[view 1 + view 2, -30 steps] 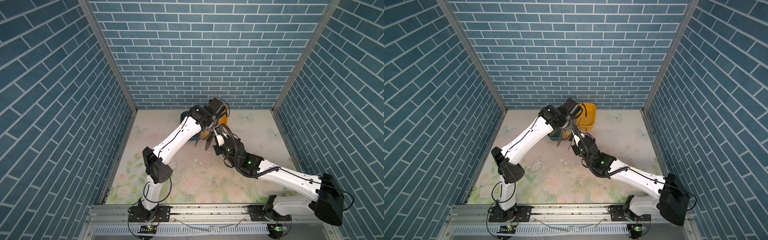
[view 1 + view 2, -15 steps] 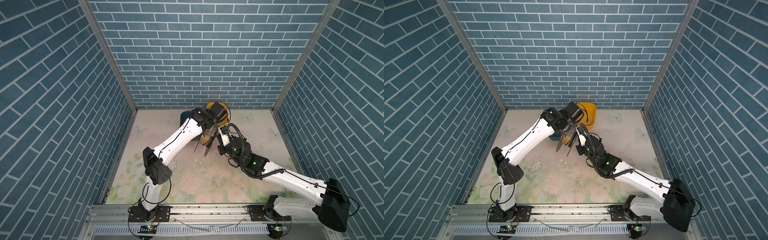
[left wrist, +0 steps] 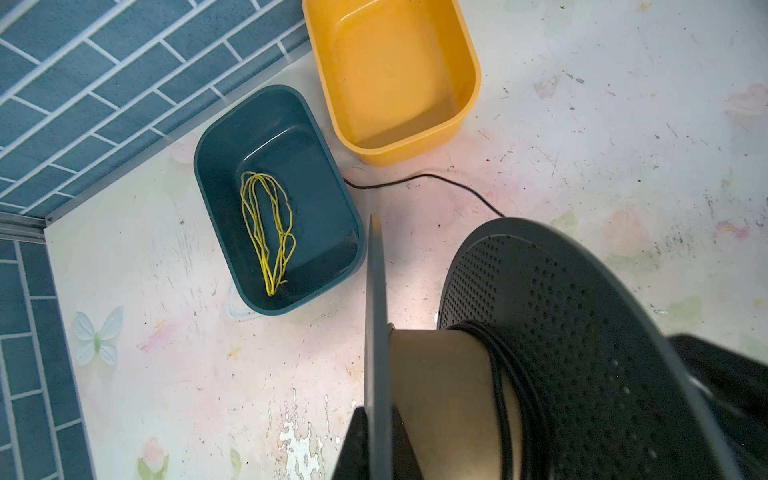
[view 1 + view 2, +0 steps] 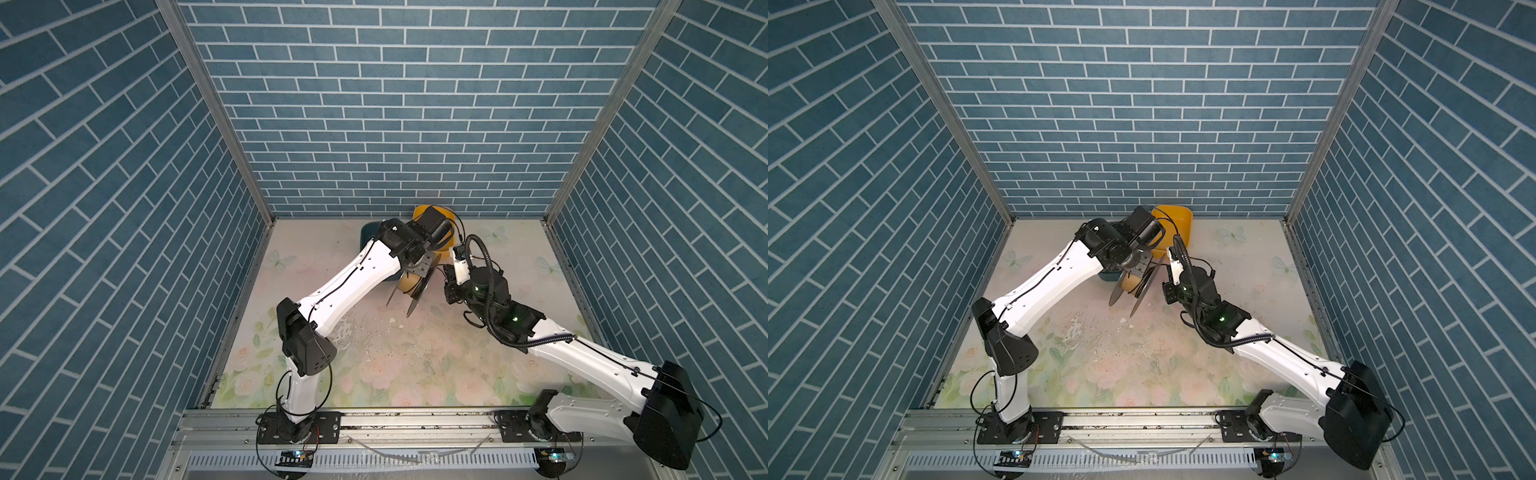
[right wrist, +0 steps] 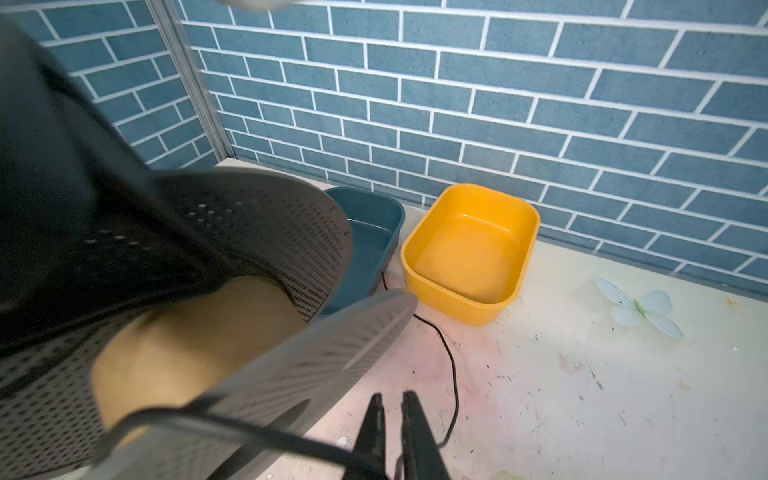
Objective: Wrap the cables
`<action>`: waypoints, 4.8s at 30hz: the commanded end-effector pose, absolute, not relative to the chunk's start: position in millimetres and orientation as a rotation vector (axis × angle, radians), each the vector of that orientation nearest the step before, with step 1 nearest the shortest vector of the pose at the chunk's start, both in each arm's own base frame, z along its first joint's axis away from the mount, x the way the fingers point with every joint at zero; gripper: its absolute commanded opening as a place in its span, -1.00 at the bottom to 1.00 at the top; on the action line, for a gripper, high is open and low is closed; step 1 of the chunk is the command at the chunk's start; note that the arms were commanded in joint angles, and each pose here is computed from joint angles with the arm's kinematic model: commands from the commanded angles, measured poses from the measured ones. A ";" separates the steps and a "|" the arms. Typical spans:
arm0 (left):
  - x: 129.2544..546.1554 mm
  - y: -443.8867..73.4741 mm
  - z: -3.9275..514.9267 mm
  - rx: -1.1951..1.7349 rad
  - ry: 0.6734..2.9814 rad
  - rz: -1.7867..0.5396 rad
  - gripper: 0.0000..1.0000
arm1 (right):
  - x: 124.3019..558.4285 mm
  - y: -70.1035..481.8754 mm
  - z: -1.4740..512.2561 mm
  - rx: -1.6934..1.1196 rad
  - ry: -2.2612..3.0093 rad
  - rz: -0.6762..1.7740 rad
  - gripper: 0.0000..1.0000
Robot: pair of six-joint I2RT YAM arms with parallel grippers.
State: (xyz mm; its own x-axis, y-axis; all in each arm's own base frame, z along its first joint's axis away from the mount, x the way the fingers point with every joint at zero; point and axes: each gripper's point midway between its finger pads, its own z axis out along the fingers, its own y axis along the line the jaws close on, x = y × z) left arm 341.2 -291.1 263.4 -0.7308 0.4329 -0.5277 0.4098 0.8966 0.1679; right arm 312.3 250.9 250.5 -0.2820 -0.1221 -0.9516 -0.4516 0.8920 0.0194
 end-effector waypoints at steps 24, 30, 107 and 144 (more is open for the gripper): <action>300.7 -297.4 306.1 0.817 2.351 -0.238 -1.00 | 355.8 218.4 238.5 -0.268 2.051 0.386 -0.64; 297.2 -294.4 322.0 0.766 2.338 -0.428 -1.00 | 355.7 224.7 222.1 -0.321 2.101 0.471 -0.55; 288.0 -258.4 450.6 0.500 2.074 -0.795 -1.00 | 308.9 279.2 224.2 -0.544 1.773 0.974 0.19; 304.4 -245.9 444.3 0.410 2.077 -0.895 -1.00 | 285.8 280.3 208.2 -0.566 1.779 0.890 -0.50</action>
State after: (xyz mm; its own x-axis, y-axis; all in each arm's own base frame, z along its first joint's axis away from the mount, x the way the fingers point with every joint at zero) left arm 304.4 -250.3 409.9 -0.6659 0.0696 -0.7428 0.5272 0.7484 -0.4025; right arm 270.8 277.3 179.2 -0.4375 -0.0516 -0.8978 -0.7303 0.6029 0.3212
